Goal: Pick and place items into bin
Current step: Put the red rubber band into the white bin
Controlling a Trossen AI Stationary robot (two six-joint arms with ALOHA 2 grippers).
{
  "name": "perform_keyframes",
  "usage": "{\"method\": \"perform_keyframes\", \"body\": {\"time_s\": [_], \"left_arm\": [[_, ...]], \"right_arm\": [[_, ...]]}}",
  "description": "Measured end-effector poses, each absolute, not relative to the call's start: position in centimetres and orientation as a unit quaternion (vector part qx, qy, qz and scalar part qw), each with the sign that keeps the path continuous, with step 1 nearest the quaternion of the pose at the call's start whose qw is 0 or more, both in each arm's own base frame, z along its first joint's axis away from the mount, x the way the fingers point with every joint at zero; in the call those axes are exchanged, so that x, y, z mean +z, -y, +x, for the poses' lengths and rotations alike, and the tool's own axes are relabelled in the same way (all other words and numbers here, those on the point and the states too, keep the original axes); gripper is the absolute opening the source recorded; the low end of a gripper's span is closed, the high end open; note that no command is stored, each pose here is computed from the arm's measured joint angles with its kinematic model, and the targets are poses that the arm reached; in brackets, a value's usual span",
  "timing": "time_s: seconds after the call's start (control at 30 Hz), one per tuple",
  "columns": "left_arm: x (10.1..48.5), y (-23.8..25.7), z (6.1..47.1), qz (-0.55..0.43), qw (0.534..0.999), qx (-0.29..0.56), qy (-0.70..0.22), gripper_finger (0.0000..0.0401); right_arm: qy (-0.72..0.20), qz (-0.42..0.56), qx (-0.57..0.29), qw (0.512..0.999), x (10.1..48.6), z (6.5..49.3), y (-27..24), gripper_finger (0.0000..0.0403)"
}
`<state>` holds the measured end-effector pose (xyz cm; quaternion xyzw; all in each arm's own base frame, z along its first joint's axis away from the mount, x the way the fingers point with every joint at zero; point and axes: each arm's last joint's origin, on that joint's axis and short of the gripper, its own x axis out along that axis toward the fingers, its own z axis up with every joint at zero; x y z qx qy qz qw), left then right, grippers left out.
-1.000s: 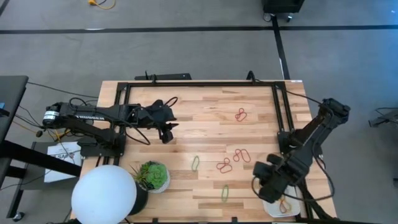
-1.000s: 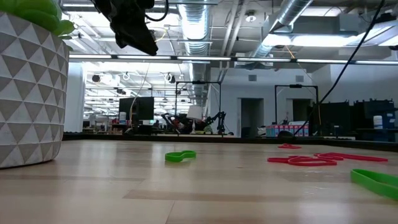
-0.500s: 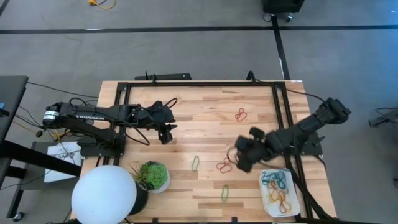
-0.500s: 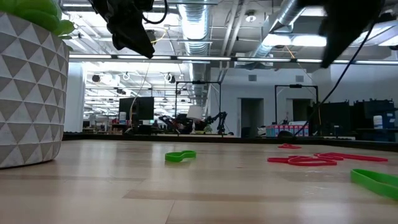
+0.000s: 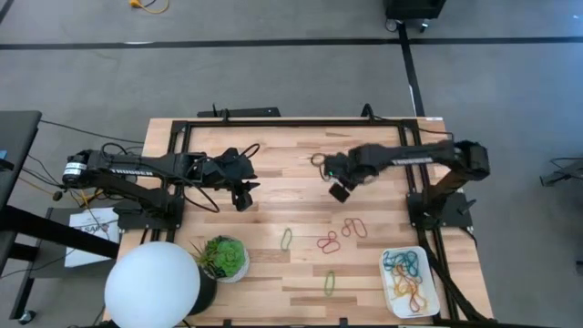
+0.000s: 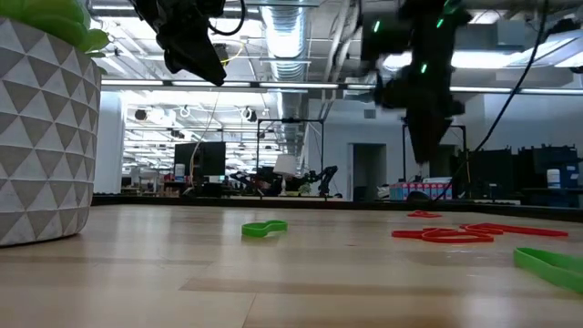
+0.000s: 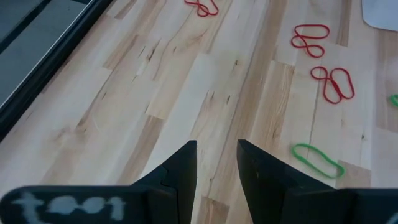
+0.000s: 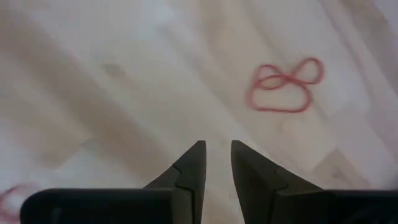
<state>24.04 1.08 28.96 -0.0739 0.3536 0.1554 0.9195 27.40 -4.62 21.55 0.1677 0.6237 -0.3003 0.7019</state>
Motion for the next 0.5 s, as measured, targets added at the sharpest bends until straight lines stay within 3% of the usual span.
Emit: {"method": "perform_keyframes", "body": {"time_s": [0.27,0.5], "left_arm": [[29.0,-1.1,24.0,-0.071,0.920,0.155,-0.354,0.0104],[28.9,-1.1,24.0,-0.070,0.919,0.155,-0.356,0.0104]], "right_arm": [[-0.668,0.234,-0.313,0.633,17.2,27.3,11.4,0.0083],[-0.656,0.268,-0.338,0.619,15.6,26.5,15.1,0.0125]]}}
